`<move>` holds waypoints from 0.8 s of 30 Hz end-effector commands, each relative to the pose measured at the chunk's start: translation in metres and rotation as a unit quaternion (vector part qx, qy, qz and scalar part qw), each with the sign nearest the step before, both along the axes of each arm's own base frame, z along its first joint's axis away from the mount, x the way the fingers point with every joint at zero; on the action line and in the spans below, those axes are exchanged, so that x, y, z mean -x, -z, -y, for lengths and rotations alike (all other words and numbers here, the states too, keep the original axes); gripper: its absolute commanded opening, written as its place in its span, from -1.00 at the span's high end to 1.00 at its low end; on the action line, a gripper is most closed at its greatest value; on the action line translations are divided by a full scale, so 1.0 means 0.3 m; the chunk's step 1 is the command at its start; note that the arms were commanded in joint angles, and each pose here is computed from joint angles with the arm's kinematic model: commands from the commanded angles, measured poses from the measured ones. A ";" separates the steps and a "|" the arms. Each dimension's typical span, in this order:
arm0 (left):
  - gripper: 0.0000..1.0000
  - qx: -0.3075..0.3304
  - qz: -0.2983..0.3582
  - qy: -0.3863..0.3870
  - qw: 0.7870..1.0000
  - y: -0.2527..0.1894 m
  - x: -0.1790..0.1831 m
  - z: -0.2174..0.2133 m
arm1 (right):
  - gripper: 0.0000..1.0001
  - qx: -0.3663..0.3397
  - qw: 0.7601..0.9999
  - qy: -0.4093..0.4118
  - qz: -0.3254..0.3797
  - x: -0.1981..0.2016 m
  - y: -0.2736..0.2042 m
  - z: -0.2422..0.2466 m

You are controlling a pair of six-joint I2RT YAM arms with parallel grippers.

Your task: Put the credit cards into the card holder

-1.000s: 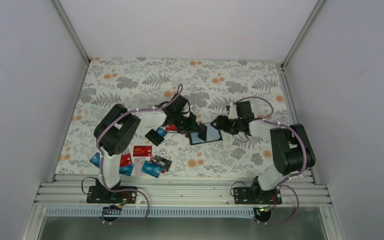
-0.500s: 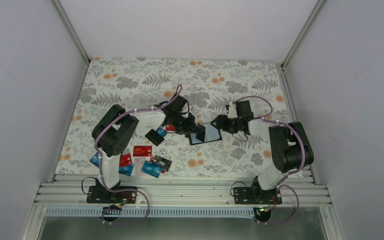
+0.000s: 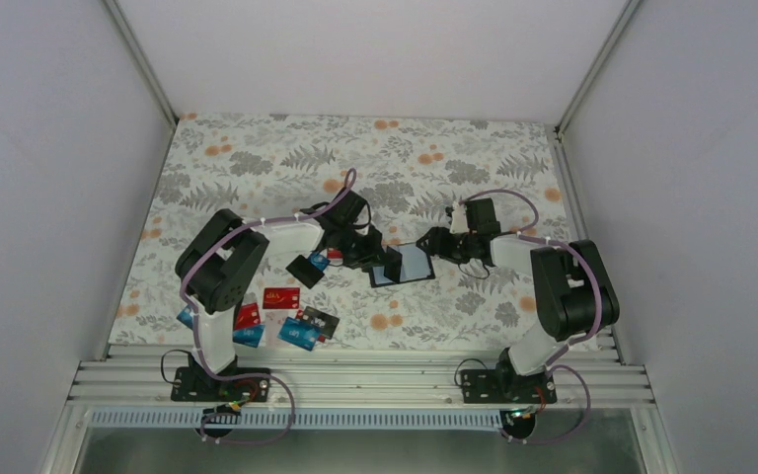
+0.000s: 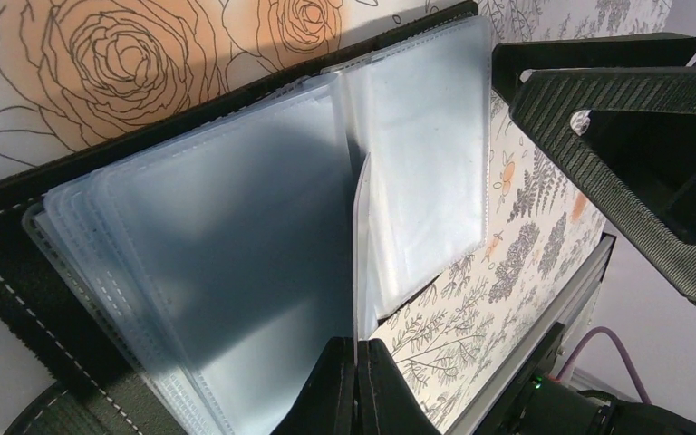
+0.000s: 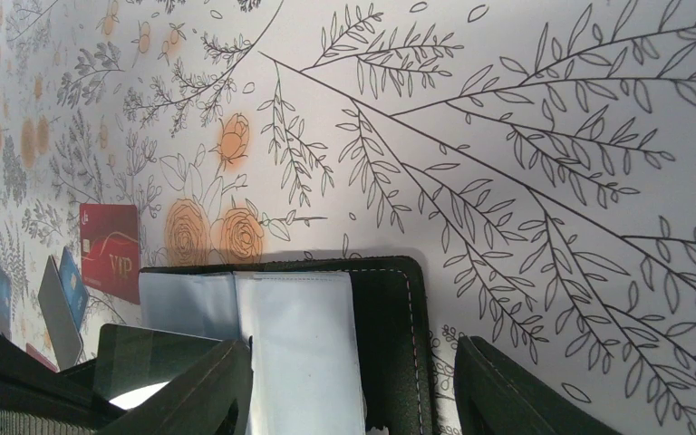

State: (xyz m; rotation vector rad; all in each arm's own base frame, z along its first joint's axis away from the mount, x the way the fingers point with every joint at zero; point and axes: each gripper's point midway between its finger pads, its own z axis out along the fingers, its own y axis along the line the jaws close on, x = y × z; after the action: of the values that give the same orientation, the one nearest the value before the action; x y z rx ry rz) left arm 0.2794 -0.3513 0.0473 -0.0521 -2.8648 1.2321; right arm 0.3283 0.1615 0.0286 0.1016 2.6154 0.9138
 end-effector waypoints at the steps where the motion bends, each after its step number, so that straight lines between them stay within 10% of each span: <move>1: 0.95 -0.005 0.002 0.003 1.000 0.002 0.007 -0.002 | -0.15 0.040 0.996 0.008 -0.082 0.107 0.137 0.048; 24: 0.95 -0.003 -0.015 0.018 1.000 0.056 -0.009 0.035 | 0.53 0.030 0.993 -0.005 -0.111 0.139 0.185 0.031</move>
State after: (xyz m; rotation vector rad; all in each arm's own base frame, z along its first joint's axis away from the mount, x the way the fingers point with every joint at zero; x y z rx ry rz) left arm 0.2838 -0.3633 0.0412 -0.1012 -2.8334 1.2509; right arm 0.3297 0.1659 0.0188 0.0793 2.6224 0.9551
